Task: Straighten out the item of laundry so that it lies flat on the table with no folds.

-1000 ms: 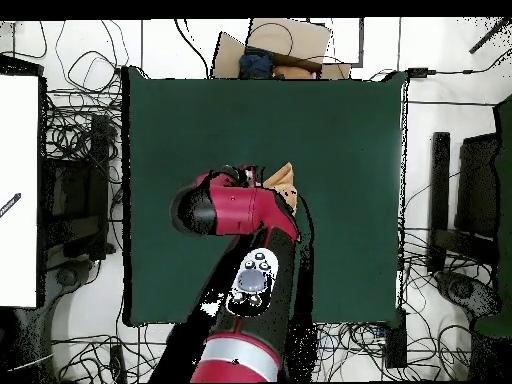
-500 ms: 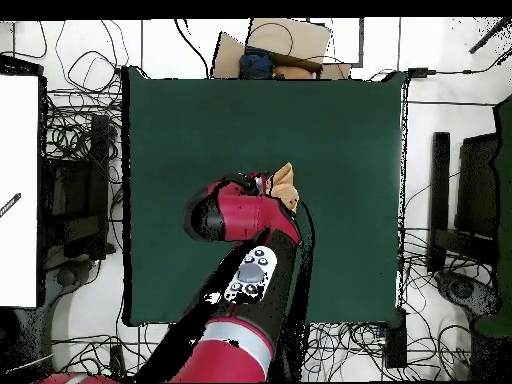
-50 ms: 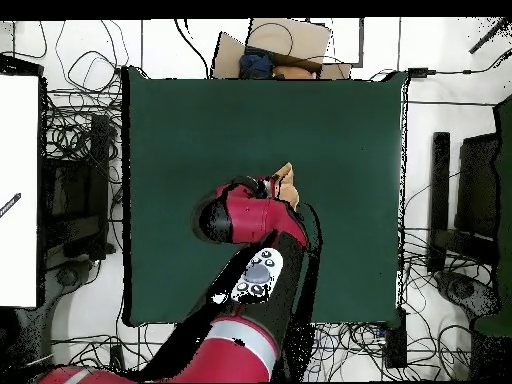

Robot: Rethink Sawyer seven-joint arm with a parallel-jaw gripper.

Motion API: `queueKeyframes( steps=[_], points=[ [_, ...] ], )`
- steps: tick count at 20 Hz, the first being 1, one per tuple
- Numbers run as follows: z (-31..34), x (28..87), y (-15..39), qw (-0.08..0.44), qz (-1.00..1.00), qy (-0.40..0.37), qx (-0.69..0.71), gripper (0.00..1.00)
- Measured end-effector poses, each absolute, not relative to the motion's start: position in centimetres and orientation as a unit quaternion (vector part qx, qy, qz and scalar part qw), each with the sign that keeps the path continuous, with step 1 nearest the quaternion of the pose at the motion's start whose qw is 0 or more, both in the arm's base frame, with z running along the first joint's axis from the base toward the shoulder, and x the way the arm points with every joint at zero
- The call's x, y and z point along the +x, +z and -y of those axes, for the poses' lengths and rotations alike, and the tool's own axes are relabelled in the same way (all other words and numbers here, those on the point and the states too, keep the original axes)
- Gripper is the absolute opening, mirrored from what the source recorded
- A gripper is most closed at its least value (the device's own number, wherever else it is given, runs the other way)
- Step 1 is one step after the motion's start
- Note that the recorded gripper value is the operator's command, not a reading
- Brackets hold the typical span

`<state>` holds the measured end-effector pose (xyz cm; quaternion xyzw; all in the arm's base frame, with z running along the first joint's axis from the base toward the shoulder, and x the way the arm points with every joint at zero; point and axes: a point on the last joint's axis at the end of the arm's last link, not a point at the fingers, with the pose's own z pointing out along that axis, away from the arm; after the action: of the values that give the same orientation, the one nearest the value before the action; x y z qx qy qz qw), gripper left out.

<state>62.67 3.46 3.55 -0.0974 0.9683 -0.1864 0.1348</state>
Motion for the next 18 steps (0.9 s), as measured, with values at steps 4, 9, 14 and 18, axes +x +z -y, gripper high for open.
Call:
queueKeyframes(
  steps=[4, 9, 14, 18],
  points=[
    [-2.5, 62.5, 3.4, 0.132, -0.968, -0.189, -0.096, 1.0],
    [-0.4, 62.3, 3.2, 0.131, -0.967, -0.195, -0.095, 1.0],
    [2.0, 61.7, 1.9, 0.126, -0.968, -0.199, -0.088, 1.0],
    [3.5, 61.2, 0.6, 0.122, -0.969, -0.198, -0.084, 1.0]
  ],
)
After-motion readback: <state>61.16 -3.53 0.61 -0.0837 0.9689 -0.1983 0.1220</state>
